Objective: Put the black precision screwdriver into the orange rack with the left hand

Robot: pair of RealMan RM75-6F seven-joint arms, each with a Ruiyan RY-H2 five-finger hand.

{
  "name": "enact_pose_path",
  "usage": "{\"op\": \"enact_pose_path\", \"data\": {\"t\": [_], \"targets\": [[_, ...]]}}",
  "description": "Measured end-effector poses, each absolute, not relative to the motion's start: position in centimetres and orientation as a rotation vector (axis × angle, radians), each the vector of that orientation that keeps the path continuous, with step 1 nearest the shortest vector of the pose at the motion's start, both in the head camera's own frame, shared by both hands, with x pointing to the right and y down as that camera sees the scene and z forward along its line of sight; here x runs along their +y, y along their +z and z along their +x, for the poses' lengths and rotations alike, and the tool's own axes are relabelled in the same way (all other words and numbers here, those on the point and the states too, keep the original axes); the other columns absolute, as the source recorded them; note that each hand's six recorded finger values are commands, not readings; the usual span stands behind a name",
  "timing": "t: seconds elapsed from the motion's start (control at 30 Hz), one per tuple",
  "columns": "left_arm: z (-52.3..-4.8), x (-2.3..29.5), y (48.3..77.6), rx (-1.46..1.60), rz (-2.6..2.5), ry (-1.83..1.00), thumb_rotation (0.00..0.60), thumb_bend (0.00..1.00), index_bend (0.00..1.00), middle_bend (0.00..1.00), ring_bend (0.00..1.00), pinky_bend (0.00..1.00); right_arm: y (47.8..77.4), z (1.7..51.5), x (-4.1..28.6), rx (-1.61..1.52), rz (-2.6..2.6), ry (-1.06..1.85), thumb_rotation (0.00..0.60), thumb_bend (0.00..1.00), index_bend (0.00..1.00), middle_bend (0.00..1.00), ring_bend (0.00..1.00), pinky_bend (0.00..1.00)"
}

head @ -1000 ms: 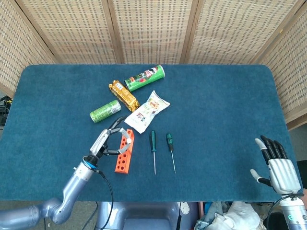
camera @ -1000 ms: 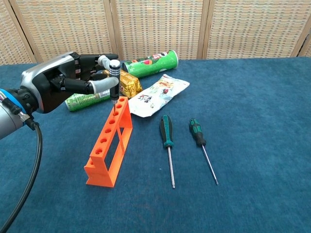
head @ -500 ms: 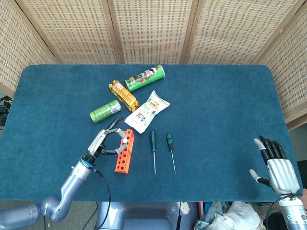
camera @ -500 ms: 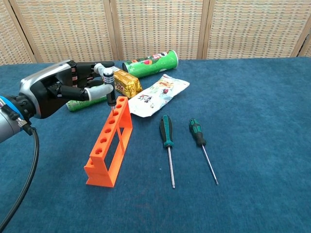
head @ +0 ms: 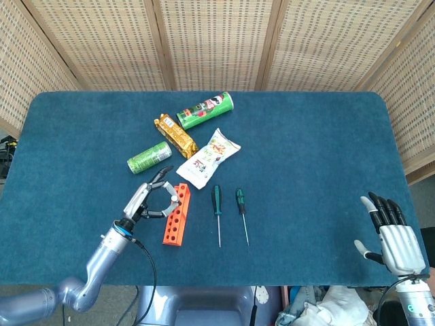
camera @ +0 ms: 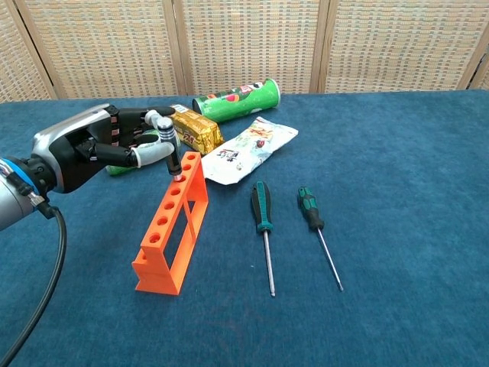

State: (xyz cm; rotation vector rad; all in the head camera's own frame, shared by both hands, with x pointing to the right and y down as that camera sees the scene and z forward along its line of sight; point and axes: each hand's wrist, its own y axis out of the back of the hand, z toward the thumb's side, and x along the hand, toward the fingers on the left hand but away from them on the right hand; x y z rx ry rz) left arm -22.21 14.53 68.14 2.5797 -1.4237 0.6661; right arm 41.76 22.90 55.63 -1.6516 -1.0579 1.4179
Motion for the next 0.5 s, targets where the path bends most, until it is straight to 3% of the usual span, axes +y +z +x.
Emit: {"op": "enact_pose_path", "data": {"t": [0.5], "targets": [[-22.59,14.95,69.0,-1.408,2.575,0.692,0.6,0.39,0.61,0.07,0.0,0.0,55.6,41.73,22.89,-1.06,-1.652,1.412,0.6,0.23,0.0,0.0,0.0,0.0]]}}
